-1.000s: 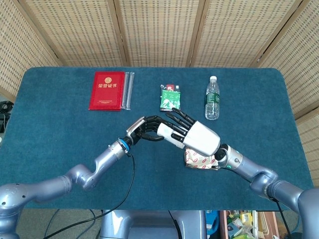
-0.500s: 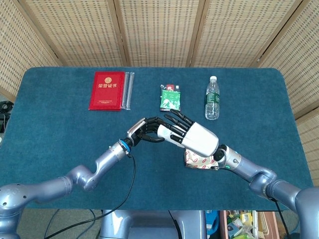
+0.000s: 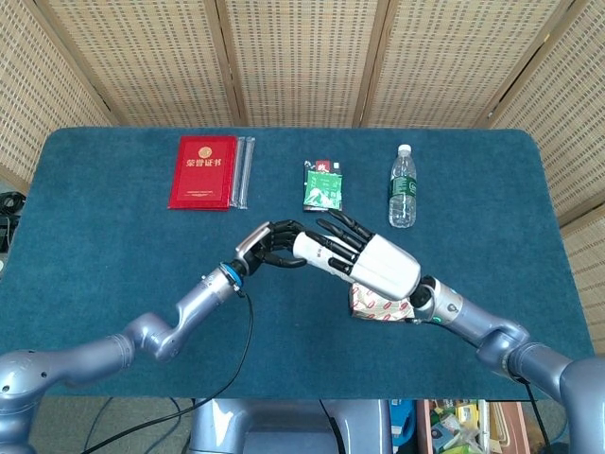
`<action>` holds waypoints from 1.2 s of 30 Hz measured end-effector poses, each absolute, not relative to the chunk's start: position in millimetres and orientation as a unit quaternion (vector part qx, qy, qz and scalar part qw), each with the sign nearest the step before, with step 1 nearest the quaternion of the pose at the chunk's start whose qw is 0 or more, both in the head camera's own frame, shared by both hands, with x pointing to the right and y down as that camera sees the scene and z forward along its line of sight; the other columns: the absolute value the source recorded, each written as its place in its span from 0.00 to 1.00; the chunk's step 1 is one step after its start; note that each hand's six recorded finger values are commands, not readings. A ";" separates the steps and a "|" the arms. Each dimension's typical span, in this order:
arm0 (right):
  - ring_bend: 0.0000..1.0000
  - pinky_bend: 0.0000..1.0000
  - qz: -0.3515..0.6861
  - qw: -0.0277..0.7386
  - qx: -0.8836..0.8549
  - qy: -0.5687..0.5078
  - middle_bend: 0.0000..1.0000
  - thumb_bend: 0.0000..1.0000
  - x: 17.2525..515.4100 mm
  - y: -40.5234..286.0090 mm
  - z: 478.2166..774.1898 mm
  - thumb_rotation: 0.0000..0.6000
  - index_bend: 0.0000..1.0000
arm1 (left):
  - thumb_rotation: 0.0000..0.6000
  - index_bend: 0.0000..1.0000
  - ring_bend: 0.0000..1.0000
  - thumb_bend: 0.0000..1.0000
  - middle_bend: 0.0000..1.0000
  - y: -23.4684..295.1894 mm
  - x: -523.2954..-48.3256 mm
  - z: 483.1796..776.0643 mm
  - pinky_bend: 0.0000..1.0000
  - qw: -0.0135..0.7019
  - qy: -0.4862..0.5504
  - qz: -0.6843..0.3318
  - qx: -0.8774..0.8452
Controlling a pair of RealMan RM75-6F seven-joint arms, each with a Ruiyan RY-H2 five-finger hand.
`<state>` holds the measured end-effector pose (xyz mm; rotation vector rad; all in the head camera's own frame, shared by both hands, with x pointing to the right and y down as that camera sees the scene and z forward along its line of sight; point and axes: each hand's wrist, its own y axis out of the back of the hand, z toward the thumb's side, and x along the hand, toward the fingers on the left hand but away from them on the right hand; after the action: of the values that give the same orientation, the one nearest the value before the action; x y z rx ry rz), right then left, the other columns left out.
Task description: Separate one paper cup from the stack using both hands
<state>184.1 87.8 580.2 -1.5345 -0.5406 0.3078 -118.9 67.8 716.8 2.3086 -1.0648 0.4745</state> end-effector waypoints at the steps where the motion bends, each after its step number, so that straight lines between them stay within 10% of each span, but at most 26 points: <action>1: 0.02 0.05 0.137 0.677 -0.681 -0.241 0.22 0.52 187.3 88.5 579.4 1.00 0.66 | 1.00 0.54 0.45 0.13 0.51 66.6 -122.2 718.0 0.46 0.273 -0.399 0.178 0.857; 13: 0.02 0.05 0.167 0.703 -0.659 -0.207 0.22 0.52 233.0 91.7 572.4 1.00 0.66 | 1.00 0.54 0.45 0.13 0.51 34.4 -205.2 727.5 0.46 0.184 -0.441 0.233 0.847; 29: 0.03 0.05 0.244 0.767 -0.593 0.026 0.22 0.52 261.5 91.0 603.5 1.00 0.67 | 1.00 0.54 0.45 0.13 0.51 8.4 -332.5 710.0 0.46 -0.257 -0.346 0.453 0.781; 36: 0.04 0.05 0.253 0.782 -0.557 0.119 0.22 0.52 254.0 102.0 625.2 1.00 0.67 | 1.00 0.54 0.44 0.13 0.51 23.6 -378.4 710.9 0.46 -0.345 -0.307 0.529 0.712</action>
<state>254.0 102.0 625.2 -1.2030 0.2571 0.5455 -378.4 23.6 710.9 2.9189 -1.2575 2.1664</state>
